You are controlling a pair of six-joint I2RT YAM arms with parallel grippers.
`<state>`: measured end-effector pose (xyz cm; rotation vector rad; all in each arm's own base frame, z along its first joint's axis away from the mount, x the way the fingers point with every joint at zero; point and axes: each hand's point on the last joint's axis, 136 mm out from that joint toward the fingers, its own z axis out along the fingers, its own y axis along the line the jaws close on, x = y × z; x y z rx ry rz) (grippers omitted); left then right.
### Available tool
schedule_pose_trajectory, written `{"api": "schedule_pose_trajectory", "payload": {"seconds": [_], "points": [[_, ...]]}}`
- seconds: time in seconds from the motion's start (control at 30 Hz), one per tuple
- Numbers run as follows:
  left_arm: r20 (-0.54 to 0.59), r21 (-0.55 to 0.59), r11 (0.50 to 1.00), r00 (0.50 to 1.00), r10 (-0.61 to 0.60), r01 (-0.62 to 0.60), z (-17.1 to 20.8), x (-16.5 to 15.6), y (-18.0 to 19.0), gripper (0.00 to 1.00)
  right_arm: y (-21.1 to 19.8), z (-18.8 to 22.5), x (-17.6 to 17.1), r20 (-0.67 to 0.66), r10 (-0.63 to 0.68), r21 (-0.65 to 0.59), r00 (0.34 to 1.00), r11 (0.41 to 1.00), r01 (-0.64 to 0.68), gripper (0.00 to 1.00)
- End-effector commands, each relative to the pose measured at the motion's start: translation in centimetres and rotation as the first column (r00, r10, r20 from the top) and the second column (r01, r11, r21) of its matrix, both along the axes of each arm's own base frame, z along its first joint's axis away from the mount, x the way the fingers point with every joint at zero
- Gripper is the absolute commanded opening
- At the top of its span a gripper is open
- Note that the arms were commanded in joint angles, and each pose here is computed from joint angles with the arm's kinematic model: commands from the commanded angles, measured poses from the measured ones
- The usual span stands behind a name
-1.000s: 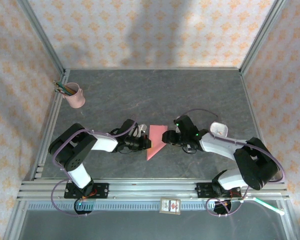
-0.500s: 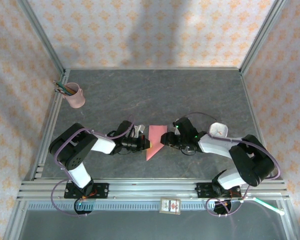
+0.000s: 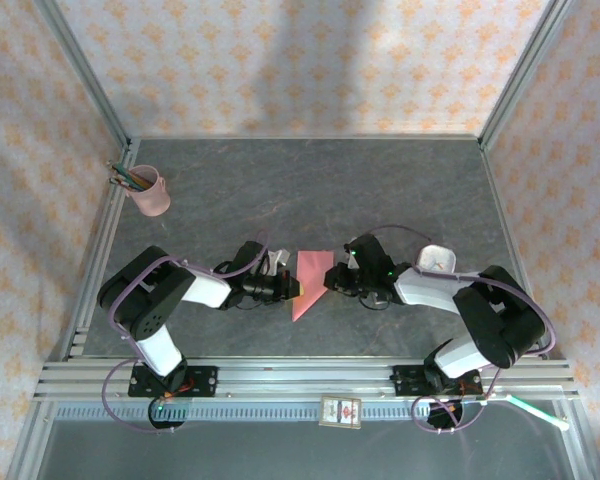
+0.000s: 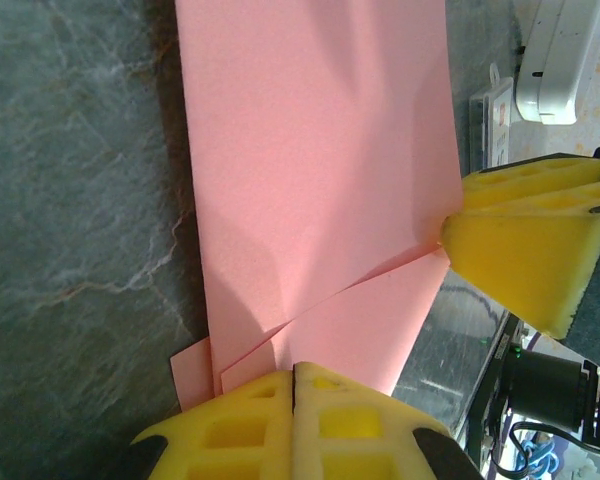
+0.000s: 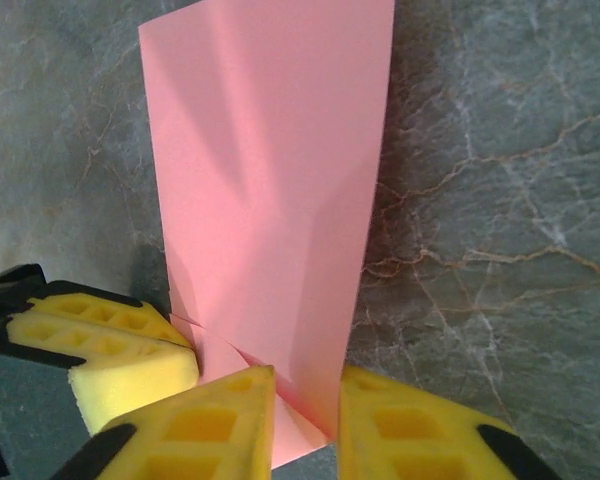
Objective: Fold a paper plane with a square sheet of paper (pick it up from the middle)
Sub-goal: Fold the wing for the fifth time at the center of the table.
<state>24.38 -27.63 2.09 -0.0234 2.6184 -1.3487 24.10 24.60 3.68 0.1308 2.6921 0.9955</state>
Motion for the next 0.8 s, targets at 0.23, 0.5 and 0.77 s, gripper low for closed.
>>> {"api": "schedule_pose_trajectory", "payload": {"seconds": [0.23, 0.5, 0.77], "points": [[0.041, 0.075, 0.997, 0.999, 0.014, -0.017, 0.8, 1.1, 0.8, 0.10, -0.2, 0.4, 0.0, -0.018, -0.057, 0.032, 0.998, 0.998, 0.057, 0.04], [0.353, 0.188, 0.980, 0.935, -0.010, -0.060, 4.8, 1.3, 1.0, 0.26, -0.3, 2.3, -0.3, -0.093, -0.179, 0.138, 0.980, 0.972, 0.190, 0.00], [0.647, 0.291, 0.950, 0.754, -0.111, -0.110, 7.7, -1.5, 0.1, 0.35, 0.0, 4.2, -0.1, -0.139, -0.234, 0.215, 0.962, 0.941, 0.260, 0.00]]}}
